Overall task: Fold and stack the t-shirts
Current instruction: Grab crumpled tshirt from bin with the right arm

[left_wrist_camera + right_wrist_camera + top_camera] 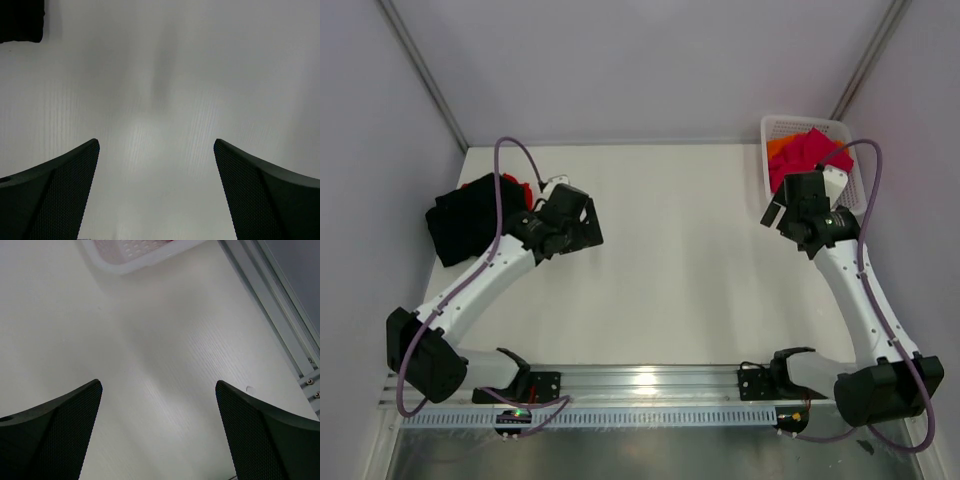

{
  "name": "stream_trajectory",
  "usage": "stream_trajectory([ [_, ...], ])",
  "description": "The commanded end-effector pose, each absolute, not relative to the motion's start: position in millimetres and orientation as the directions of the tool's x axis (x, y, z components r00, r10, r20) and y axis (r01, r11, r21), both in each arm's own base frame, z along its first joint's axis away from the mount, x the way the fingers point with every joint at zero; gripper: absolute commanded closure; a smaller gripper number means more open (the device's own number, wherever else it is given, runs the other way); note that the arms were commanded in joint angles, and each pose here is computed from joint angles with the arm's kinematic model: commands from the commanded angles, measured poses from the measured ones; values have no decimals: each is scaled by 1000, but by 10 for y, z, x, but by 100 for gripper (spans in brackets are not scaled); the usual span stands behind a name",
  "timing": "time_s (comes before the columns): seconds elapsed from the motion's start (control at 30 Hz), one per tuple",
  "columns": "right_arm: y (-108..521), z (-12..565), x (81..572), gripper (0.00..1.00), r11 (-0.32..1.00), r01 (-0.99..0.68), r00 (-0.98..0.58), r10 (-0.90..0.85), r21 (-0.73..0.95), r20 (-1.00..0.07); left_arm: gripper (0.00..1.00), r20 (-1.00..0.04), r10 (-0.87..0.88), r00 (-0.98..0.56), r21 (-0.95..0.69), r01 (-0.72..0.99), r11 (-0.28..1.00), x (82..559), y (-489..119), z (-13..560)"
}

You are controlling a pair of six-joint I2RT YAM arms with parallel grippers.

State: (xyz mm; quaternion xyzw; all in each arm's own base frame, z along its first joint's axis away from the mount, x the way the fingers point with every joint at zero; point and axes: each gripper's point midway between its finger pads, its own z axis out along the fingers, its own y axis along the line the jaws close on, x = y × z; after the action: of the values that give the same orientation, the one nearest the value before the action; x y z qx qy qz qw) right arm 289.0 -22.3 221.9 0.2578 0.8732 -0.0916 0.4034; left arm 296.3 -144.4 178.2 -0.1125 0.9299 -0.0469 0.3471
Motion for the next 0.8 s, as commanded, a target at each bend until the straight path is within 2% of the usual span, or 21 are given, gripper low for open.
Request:
stream_trajectory([
  [0.0,-170,2246,2987,0,847,528,-546,398,66,-737,1,-634,-242,-735,-151,-189,970,2934,-1391,1750],
  [0.2,-204,2300,3125,0,829,552,-493,413,90,-766,1,-634,-238,-735,-142,-192,971,2916,-1364,1721],
  [0.43,-376,2357,3622,3,807,588,-460,383,48,-801,1,-633,-241,-736,-138,-200,970,2869,-1321,1686],
  [0.53,-420,2559,3851,3,824,564,-440,342,41,-831,1,-636,-244,-732,-139,-202,969,2840,-1298,1686],
  [0.63,-700,2575,4057,3,786,611,-407,416,95,-813,1,-633,-244,-735,-134,-207,969,2805,-1271,1665],
  [0.77,-978,2297,4466,5,756,612,-408,552,231,-727,1,-635,-253,-730,-130,-221,966,2770,-1228,1659],
])
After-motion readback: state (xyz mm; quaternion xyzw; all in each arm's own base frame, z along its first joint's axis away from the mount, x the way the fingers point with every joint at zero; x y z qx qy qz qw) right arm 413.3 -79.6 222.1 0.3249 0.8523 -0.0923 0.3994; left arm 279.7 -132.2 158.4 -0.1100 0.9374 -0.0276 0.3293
